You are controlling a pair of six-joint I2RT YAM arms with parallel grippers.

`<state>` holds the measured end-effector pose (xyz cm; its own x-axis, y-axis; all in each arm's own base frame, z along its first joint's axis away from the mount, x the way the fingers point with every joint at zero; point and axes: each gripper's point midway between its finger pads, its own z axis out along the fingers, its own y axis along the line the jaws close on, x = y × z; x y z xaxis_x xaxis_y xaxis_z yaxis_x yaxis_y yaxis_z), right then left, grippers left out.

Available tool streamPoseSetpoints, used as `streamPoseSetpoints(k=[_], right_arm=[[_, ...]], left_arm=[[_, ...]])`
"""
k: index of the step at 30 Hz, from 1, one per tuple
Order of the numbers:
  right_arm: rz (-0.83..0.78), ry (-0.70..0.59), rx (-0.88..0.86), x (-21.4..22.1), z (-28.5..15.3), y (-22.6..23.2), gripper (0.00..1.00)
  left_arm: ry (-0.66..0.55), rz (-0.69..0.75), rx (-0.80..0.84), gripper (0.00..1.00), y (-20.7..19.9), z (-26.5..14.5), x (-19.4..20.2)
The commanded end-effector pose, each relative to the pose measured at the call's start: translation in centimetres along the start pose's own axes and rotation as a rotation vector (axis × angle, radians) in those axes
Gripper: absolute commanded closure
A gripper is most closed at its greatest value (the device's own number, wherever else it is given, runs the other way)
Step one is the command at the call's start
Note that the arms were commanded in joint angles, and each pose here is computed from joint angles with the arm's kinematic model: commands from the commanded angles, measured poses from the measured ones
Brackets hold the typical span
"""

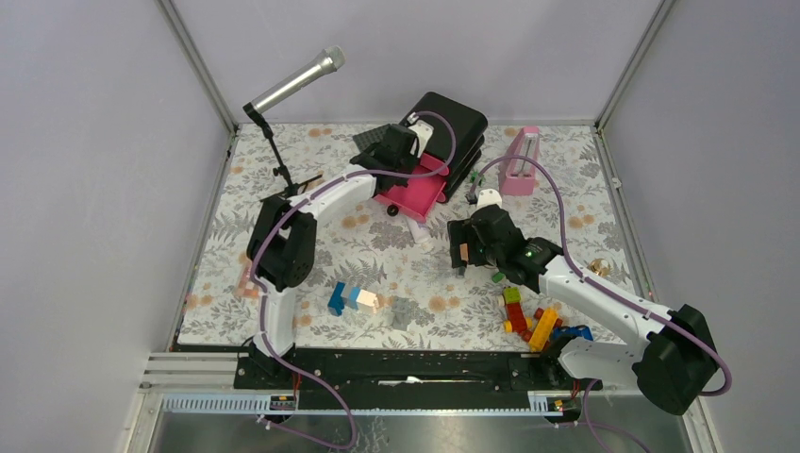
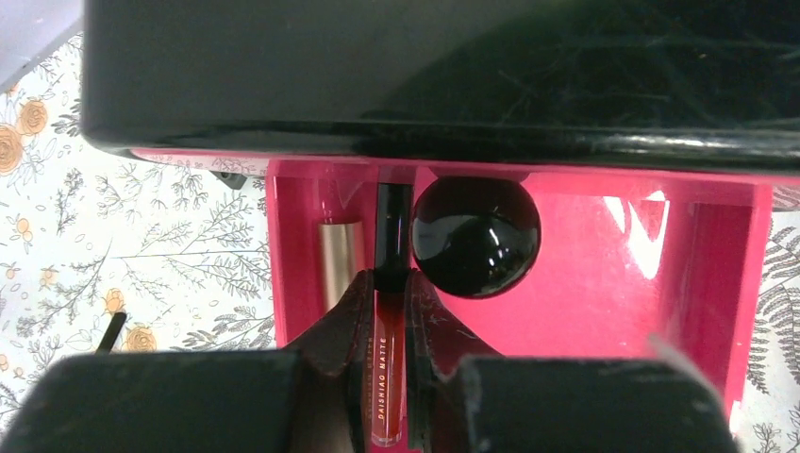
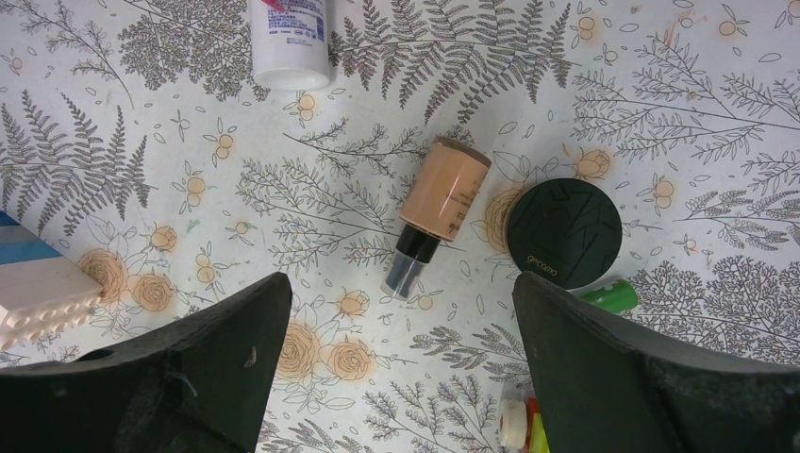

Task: Organize the makeup
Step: Place the makeup in the drawer.

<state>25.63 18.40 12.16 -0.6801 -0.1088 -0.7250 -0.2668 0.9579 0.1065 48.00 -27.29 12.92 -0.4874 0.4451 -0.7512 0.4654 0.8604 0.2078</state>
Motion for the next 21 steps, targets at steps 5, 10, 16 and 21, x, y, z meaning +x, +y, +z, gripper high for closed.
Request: streamPoseSetpoints(k=[5, 10, 16, 21], right_arm=[[0.002, -0.040, 0.019, -0.8, -0.7, -0.4, 0.05], [0.009, -0.038, 0.011, -0.9, -0.7, -0.1, 0.05], [0.012, -0.048, 0.000, -1.2, -1.0, 0.0, 0.05], [0.010, -0.064, 0.004, -1.6, -1.4, -0.1, 0.05]], left_arm=[[-0.089, -0.048, -0.053, 0.82, 1.3, 0.0, -3.0], [-0.150, -0.081, -0.027, 0.52, 1.7, -2.0, -4.6], [-0.178, -0.114, -0.051, 0.46, 3.0, -4.5, -6.0], [-0.233, -0.232, -0.060, 0.43, 3.8, -9.3, -6.7]])
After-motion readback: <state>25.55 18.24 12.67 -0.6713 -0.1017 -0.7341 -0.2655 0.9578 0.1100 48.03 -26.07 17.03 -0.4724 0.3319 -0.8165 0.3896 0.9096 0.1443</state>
